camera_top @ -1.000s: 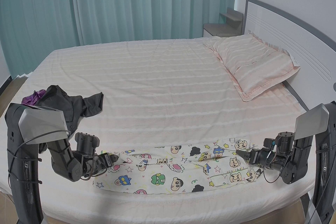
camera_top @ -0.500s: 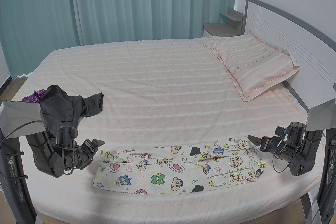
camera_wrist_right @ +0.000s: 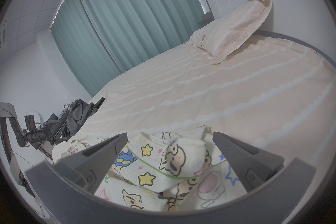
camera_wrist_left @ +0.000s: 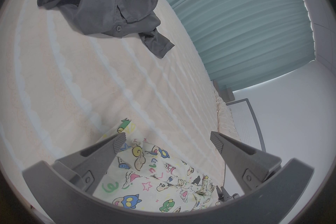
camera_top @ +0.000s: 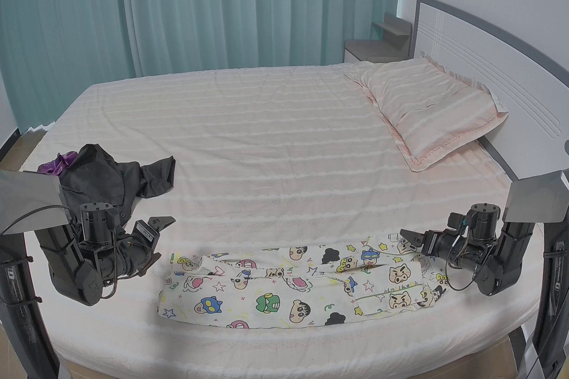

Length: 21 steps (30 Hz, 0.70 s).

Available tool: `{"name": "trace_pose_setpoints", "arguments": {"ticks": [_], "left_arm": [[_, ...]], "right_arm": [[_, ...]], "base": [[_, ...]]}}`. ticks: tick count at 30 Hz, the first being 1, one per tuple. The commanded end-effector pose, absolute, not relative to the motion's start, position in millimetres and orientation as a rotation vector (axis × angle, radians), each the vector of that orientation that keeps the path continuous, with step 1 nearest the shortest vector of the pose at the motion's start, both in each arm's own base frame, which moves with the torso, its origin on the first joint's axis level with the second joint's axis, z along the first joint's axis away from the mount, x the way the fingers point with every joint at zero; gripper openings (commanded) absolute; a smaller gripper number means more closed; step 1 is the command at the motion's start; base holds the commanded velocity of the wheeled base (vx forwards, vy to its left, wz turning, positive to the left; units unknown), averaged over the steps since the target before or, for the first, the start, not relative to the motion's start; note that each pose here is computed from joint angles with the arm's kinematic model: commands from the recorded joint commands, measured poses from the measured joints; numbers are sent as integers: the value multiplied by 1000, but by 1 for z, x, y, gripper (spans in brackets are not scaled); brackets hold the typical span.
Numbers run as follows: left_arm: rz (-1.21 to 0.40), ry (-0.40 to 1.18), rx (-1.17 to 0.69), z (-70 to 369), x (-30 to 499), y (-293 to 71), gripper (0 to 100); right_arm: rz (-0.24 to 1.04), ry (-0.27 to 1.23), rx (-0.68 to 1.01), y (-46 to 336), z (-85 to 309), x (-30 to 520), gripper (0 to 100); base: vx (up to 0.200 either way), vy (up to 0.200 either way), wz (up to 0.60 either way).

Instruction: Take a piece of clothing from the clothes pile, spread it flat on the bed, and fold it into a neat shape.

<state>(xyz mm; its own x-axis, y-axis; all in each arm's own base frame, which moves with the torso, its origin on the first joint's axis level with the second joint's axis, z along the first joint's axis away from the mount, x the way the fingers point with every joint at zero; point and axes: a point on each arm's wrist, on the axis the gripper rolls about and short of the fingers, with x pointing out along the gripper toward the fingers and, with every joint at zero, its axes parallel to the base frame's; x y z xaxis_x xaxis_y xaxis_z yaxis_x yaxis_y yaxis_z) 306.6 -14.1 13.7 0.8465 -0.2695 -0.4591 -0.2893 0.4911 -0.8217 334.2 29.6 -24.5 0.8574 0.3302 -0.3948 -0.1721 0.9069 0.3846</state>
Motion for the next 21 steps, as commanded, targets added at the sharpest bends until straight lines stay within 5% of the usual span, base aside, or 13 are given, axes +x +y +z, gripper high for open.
{"name": "trace_pose_setpoints", "arguments": {"ticks": [1, 13, 14, 21], "left_arm": [[29, 604, -1068, 2, 303, -17, 100], [29, 604, -1068, 1, 303, -17, 100], [29, 604, -1068, 1, 303, -17, 100], [29, 604, -1068, 1, 303, -17, 100]], "right_arm": [[280, 498, 341, 35, -33, 333, 100], [289, 522, 333, 39, -45, 331, 100], [291, 521, 333, 40, -45, 332, 0], [282, 487, 330, 36, -37, 331, 0]], "base": [[0, 0, 0], [0, 0, 0], [0, 0, 0], [0, 0, 0]]}}
